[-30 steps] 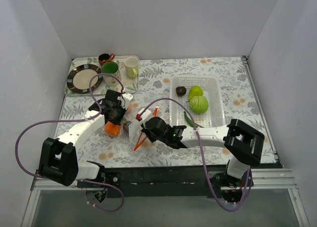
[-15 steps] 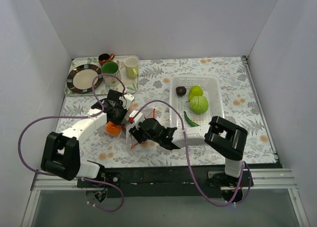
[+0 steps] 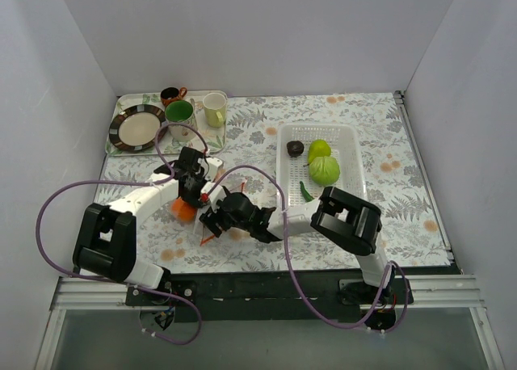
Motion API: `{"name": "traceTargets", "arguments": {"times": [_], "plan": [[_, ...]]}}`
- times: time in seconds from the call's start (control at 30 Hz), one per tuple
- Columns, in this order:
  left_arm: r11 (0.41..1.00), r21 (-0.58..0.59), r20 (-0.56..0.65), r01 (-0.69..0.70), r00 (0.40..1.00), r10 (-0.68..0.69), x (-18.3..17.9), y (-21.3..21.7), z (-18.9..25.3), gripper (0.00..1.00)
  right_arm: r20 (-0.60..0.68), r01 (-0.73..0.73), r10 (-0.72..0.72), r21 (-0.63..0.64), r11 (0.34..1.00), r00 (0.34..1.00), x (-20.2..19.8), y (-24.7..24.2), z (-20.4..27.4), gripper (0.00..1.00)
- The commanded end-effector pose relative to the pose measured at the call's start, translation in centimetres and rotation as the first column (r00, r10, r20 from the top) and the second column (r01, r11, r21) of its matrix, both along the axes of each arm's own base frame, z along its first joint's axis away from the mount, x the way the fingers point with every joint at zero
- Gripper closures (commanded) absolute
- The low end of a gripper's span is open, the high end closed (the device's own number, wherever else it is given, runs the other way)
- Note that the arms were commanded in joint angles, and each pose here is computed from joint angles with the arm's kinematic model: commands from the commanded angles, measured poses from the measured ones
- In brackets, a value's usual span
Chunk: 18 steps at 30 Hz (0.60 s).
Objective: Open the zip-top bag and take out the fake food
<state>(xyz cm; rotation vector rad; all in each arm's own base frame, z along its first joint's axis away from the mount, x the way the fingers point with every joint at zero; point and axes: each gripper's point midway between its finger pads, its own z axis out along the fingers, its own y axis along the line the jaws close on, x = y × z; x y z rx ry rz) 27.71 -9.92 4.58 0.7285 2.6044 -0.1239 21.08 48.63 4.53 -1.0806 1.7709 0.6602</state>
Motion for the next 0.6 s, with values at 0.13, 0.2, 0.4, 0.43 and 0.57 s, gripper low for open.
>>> {"name": "traceTargets", "arguments": {"times": [0.13, 0.2, 0.4, 0.43, 0.57], "plan": [[0.993, -0.094, -0.129, 0.067, 0.989, -0.079, -3.3, -1.4, 1.2, 1.00, 0.092, 0.081, -0.091, 0.109, 0.991, 0.992, 3.9, 1.4, 3.2, 0.19], [0.992, -0.098, -0.131, 0.078, 0.987, -0.090, -3.6, -1.5, 1.3, 1.00, 0.087, 0.078, -0.087, 0.106, 0.991, 0.992, 4.3, 1.5, 3.0, 0.21], [0.999, -0.004, -0.036, 0.043, 0.998, -0.043, -1.9, 0.3, 2.6, 1.00, 0.015, 0.054, -0.055, 0.064, 0.996, 0.998, 2.6, -0.2, 1.3, 0.32], [0.999, 0.014, -0.014, 0.045, 0.999, -0.045, -1.6, 0.6, 2.9, 1.00, 0.001, 0.060, -0.060, 0.063, 0.996, 0.998, 2.2, -0.8, 1.1, 0.33], [0.996, 0.087, 0.072, 0.004, 0.997, -0.010, 0.3, 2.2, 4.3, 1.00, -0.022, 0.073, -0.072, 0.044, 0.996, 0.997, 1.1, -3.4, 1.2, 0.46]]}}
